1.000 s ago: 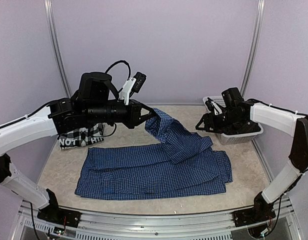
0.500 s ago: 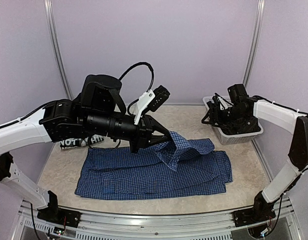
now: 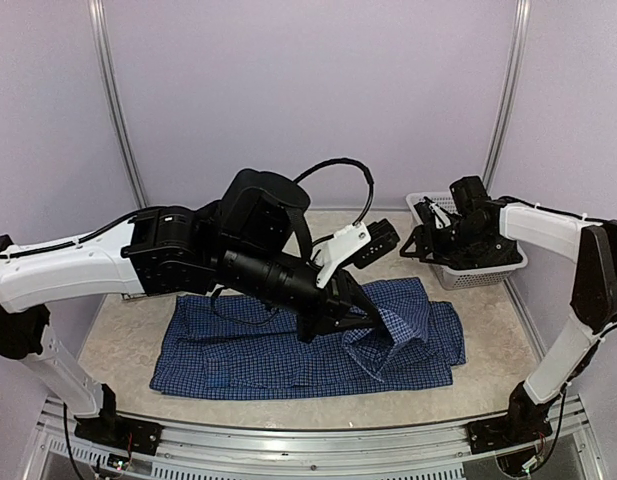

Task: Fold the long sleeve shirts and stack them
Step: Smooth out the rectangle-folded shirt at the center of the board.

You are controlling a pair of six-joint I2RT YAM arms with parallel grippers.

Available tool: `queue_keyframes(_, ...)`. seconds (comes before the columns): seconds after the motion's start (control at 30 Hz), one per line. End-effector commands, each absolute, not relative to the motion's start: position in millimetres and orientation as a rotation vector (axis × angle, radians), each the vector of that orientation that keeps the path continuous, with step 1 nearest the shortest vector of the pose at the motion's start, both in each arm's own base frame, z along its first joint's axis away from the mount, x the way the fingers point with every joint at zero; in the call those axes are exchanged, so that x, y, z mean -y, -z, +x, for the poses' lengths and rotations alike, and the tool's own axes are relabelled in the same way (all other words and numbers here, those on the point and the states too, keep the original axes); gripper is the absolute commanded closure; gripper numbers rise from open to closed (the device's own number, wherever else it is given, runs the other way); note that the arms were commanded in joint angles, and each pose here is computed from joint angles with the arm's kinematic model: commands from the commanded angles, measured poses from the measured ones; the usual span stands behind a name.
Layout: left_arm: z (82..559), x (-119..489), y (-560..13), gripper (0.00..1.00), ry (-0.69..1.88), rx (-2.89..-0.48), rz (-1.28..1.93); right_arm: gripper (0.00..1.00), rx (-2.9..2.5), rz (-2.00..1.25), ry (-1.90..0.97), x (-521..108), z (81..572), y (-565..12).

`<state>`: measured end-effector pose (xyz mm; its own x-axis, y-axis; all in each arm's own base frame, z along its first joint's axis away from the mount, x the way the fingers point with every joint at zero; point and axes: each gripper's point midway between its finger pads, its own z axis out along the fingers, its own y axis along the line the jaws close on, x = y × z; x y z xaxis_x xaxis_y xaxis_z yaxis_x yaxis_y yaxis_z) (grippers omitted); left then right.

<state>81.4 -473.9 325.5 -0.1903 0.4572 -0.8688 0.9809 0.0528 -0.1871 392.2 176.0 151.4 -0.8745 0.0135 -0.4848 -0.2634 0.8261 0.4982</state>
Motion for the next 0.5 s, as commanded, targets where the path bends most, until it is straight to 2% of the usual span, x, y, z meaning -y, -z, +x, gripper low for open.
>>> queue_keyframes(0.0,89,482,-309,1.00,1.042,-1.755,1.482,0.32,-2.585,-0.201,-0.832,-177,381,-125)
queue_keyframes(0.27,142,476,-299,1.00,1.096,-1.860,1.301,0.35,-2.622,-0.230,-0.880,-184,368,-102)
queue_keyframes(0.47,204,448,-286,1.00,1.103,-1.985,1.053,0.35,-2.626,-0.232,-0.867,-184,372,-99)
